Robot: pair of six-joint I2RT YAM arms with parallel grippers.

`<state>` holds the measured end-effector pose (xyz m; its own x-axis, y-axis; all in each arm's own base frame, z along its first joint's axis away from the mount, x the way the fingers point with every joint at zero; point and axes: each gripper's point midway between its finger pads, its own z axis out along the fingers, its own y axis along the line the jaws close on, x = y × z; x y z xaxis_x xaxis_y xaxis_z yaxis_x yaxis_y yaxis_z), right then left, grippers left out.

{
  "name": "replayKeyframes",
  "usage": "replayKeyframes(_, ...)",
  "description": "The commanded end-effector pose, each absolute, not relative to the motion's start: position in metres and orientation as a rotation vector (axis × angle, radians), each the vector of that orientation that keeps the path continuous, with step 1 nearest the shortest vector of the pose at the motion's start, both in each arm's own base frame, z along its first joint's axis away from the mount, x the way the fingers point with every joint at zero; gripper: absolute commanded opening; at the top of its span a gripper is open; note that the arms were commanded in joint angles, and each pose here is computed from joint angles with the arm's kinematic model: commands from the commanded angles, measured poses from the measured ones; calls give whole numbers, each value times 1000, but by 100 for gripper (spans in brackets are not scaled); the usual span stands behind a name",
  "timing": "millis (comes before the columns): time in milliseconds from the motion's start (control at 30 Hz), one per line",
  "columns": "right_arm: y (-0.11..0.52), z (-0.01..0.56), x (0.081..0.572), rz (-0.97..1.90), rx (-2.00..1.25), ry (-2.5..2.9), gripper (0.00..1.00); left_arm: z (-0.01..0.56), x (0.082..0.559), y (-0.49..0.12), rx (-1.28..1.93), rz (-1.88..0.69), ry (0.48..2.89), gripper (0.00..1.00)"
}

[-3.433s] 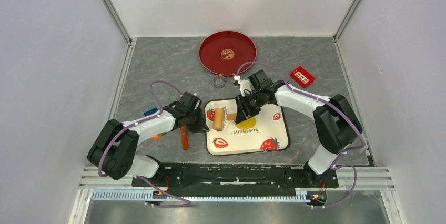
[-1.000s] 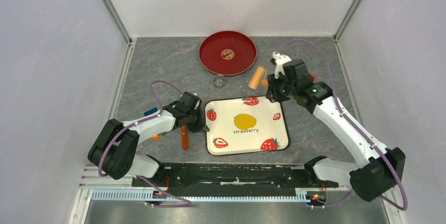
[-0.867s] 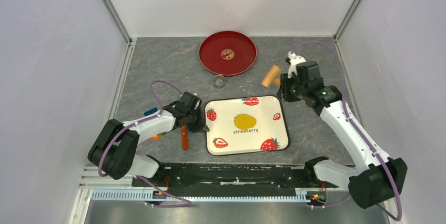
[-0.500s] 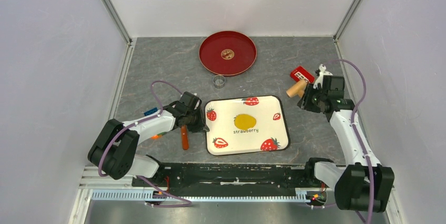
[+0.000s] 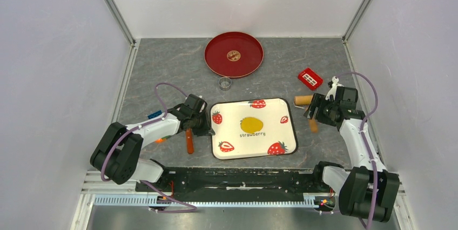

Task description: Roll out the dumpling wrappers from the dough

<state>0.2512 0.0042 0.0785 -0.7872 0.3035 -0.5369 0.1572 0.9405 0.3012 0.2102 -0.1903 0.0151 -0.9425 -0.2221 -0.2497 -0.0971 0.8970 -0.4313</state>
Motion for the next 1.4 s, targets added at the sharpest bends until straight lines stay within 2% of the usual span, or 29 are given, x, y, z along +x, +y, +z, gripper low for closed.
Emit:
replayKeyframes(0, -22, 100, 258, 133, 344, 2416, 79, -13, 197, -155, -267, -340, 2842, 2)
replayKeyframes(100, -31, 108, 257, 67, 357, 2389, 89, -12, 197, -155, -265, -339, 2843, 2)
replayKeyframes(167, -32, 113, 256, 61, 350, 2373, 92, -11, 197, -155, -256, -338, 2845, 2)
replayKeyframes(233, -29, 115, 256, 80, 335, 2369, 95, -8, 200, -157, -241, -351, 2839, 6)
replayKeyframes(300, -25, 115, 254, 106, 317, 2373, 98, -2, 205, -160, -217, -364, 2820, 18)
replayKeyframes(367, -21, 114, 252, 130, 300, 2378, 98, 10, 214, -159, -192, -345, 2781, 39)
replayKeyframes(467, -13, 111, 248, 177, 273, 2385, 98, 36, 234, -153, -164, -265, 2705, 56)
replayKeyframes(533, -7, 106, 245, 209, 260, 2395, 98, 54, 249, -154, -147, -251, 2650, 60)
replayKeyframes(700, 5, 94, 237, 288, 234, 2417, 98, 83, 286, -178, -104, -331, 2590, 62)
replayKeyframes(900, 16, 80, 229, 345, 198, 2456, 98, 93, 340, -208, -122, -398, 2591, 59)
replayKeyframes(1100, 26, 71, 225, 404, 174, 2476, 98, 86, 391, -218, -201, -409, 2577, 56)
replayKeyframes(1367, 37, 69, 226, 454, 124, 2497, 98, 72, 437, -220, -310, -510, 2554, 52)
